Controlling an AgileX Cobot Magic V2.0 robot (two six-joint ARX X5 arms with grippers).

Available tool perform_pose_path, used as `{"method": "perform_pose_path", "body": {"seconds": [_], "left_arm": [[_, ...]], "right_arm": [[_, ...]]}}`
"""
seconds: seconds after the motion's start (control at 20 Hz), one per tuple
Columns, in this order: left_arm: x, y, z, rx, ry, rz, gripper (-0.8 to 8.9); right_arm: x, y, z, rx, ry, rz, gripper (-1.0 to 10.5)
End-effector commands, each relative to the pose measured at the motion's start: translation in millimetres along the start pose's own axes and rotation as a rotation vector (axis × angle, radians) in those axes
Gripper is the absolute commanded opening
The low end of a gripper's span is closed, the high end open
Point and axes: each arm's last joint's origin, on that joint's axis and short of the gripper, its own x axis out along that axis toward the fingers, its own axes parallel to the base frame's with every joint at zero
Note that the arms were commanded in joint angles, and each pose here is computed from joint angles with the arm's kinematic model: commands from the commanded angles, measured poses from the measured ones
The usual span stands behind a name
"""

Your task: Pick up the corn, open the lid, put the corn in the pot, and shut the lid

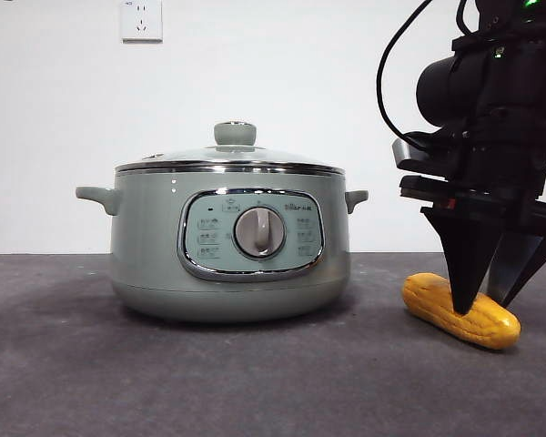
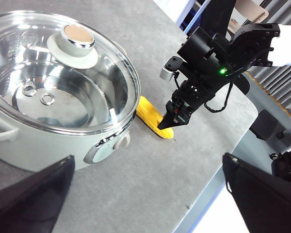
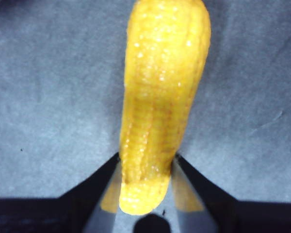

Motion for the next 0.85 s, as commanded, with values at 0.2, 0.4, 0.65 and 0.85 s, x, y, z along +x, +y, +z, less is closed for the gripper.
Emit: {"method": "perform_pose_path", "body": {"seconds": [0.2,0.4,0.65,0.85], "left_arm": [[13,6,15,0.038,-0.042,-0.031,5.62],[40,11,39,0.105,-0.079,0.022,5.61],[92,9,76,0.259,-0.022,0.167,5.61],[141,11,93,0.356,0.044,0.27,5.61]], "right_arm": [[-28,3,-12,-0.026,-0.053,-0.036,-0.2],[-89,10,-36,-0.045,-0.245,-0.064,-0.2],[-155,20,-81,-0.06,-0.524,-0.064,-0.2],[-183,24,-111,-0.062,-0.665,-0.053,-0.2]]}}
